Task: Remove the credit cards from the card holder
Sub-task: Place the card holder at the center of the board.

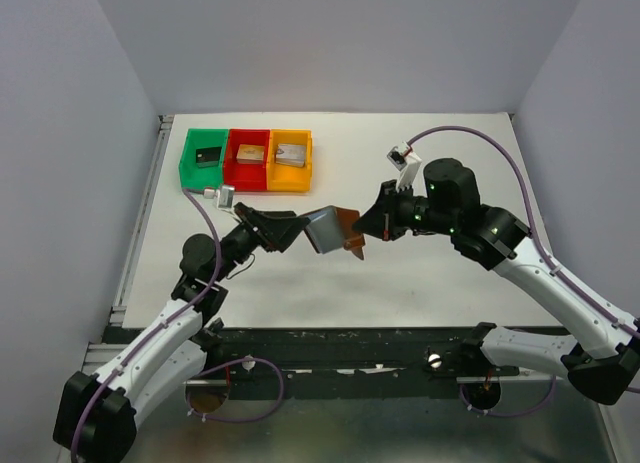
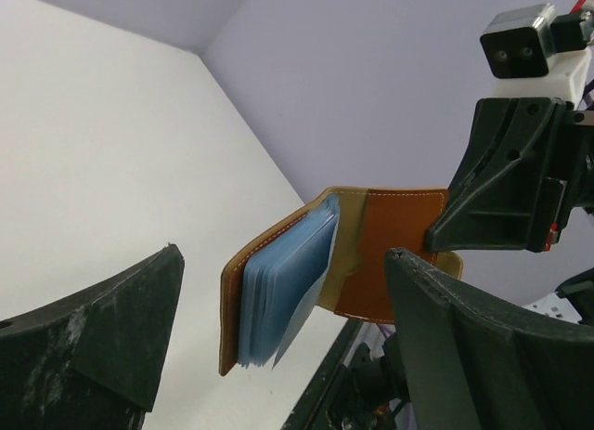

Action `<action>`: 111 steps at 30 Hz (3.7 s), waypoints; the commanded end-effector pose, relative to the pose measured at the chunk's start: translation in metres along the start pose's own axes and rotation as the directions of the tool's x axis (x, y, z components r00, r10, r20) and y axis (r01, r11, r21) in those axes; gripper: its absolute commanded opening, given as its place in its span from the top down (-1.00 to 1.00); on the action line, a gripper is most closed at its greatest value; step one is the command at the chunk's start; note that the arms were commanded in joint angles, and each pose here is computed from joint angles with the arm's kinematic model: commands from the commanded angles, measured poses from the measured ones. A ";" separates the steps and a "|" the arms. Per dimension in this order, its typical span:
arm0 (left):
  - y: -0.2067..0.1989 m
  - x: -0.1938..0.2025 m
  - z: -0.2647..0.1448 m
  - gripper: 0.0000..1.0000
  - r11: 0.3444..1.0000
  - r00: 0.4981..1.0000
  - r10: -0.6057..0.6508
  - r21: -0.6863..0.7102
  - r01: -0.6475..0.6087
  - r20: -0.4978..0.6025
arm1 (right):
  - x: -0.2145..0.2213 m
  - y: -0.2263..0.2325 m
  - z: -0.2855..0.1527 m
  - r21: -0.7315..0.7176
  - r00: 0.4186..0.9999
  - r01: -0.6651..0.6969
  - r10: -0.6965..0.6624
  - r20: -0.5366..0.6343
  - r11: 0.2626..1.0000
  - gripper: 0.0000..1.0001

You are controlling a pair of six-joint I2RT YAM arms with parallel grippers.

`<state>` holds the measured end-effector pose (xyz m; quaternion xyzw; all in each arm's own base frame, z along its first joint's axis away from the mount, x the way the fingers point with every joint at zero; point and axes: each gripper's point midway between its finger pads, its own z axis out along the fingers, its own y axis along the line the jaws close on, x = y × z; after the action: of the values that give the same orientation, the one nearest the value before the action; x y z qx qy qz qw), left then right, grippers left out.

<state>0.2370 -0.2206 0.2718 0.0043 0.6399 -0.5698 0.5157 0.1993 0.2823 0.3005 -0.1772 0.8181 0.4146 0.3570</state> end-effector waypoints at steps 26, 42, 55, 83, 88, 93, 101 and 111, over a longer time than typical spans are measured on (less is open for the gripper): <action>-0.072 -0.012 -0.039 -0.82 0.909 0.979 0.128 0.377 -0.179 0.158 | -0.028 0.064 -0.035 -0.422 0.993 -0.056 0.094 0.070 0.905 0.99; -0.082 -0.009 -0.046 0.08 0.878 0.977 0.150 0.434 -0.202 0.151 | -0.031 0.049 -0.031 -0.431 0.985 -0.109 0.155 0.073 0.896 0.99; -0.079 -0.006 -0.040 0.79 0.881 0.975 0.191 0.418 -0.221 0.112 | -0.028 0.049 -0.028 -0.446 0.988 -0.102 0.142 0.058 0.889 0.99; -0.039 -0.005 0.006 1.00 0.950 0.959 0.126 -0.247 -0.190 -0.252 | -0.025 -0.032 -0.035 0.057 0.991 0.020 -0.027 0.130 0.998 -0.91; -0.049 -0.003 0.013 1.00 0.960 0.962 0.125 -0.217 -0.180 -0.243 | -0.021 -0.028 -0.028 0.046 0.995 0.025 -0.029 0.099 0.999 -0.97; -0.056 0.000 0.017 1.00 0.964 0.959 0.126 -0.198 -0.179 -0.254 | -0.017 -0.029 -0.018 0.073 0.997 0.042 -0.047 0.069 0.996 -0.99; -0.058 0.007 0.017 1.00 0.970 0.960 0.113 -0.181 -0.163 -0.257 | -0.007 -0.047 -0.005 0.159 0.998 0.058 -0.063 0.024 0.986 -0.99; -0.044 0.018 0.007 1.00 0.967 0.962 0.092 -0.208 -0.148 -0.258 | 0.018 -0.113 -0.001 0.419 0.994 0.109 -0.100 -0.045 0.902 -0.59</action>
<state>0.2074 -0.2548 0.2937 0.0710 0.7649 -0.4514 0.4540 0.2430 0.2366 0.2598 -0.1537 0.8544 0.2882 0.4042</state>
